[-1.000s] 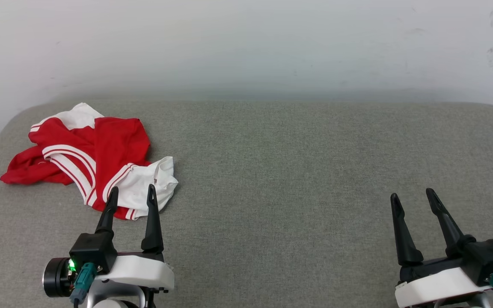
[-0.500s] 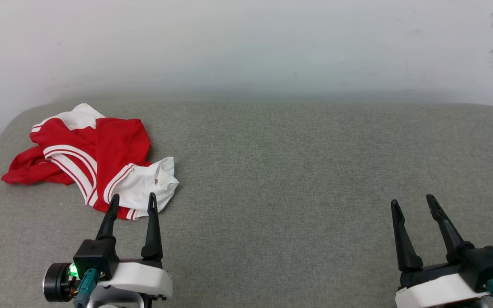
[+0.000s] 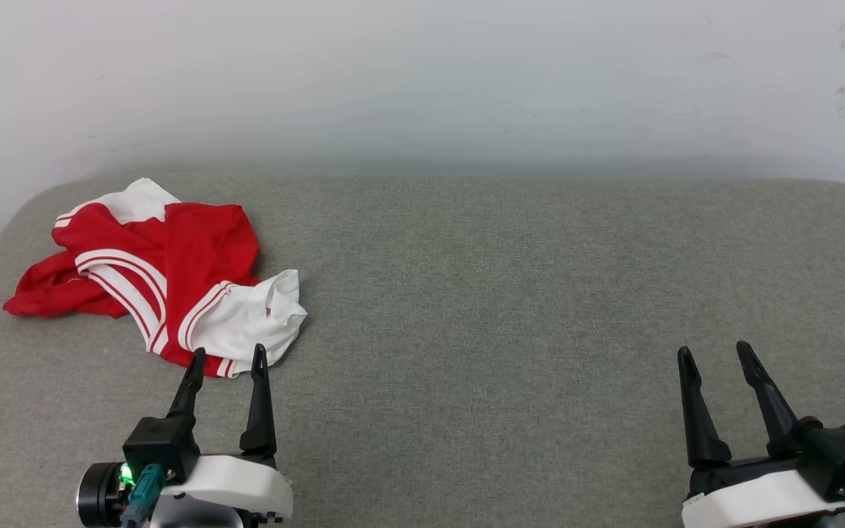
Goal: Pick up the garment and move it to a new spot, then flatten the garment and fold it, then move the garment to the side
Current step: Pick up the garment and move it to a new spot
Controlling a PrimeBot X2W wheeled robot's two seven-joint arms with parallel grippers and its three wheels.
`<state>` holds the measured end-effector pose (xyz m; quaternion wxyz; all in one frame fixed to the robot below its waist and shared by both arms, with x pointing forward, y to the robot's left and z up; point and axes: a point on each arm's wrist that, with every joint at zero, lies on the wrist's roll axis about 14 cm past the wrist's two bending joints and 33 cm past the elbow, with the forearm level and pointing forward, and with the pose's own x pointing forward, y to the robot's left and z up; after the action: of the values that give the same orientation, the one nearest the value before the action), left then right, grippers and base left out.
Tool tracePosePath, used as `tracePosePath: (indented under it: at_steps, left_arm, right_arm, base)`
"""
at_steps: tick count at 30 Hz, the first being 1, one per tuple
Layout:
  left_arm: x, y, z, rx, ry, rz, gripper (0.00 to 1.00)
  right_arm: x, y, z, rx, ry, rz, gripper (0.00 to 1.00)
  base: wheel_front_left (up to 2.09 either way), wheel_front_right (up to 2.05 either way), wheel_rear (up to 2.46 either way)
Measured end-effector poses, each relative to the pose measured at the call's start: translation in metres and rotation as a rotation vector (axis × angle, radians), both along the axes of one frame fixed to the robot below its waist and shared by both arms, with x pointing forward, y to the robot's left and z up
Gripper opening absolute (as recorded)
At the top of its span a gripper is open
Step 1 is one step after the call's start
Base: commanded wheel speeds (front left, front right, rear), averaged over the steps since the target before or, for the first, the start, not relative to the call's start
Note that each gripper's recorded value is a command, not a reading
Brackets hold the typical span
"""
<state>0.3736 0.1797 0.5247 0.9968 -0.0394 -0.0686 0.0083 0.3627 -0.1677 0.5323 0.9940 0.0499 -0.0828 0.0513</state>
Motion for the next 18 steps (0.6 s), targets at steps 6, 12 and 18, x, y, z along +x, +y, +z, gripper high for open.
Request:
tracePosePath:
  at_steps: [6, 12, 18]
  left_arm:
    - [-0.0001, -0.0004, -0.0002, -0.001, 0.001, -0.001, 1.00]
    - [-0.0006, 0.0004, 0.0006, -0.001, -0.002, 0.002, 1.00]
    - [-0.0032, 0.0051, 0.0004, 0.001, -0.001, 0.018, 1.00]
  right_arm:
    - [0.0000, 0.0007, -0.0012, 0.001, 0.004, 0.002, 1.00]
    - [-0.0001, 0.0018, -0.0023, 0.001, 0.007, 0.006, 1.00]
    - [0.0026, 0.0072, -0.0020, 0.001, 0.006, 0.022, 1.00]
  base:
    - [0.00, 0.00, 0.00]
    - [0.00, 0.00, 0.00]
    - [0.00, 0.00, 0.00]
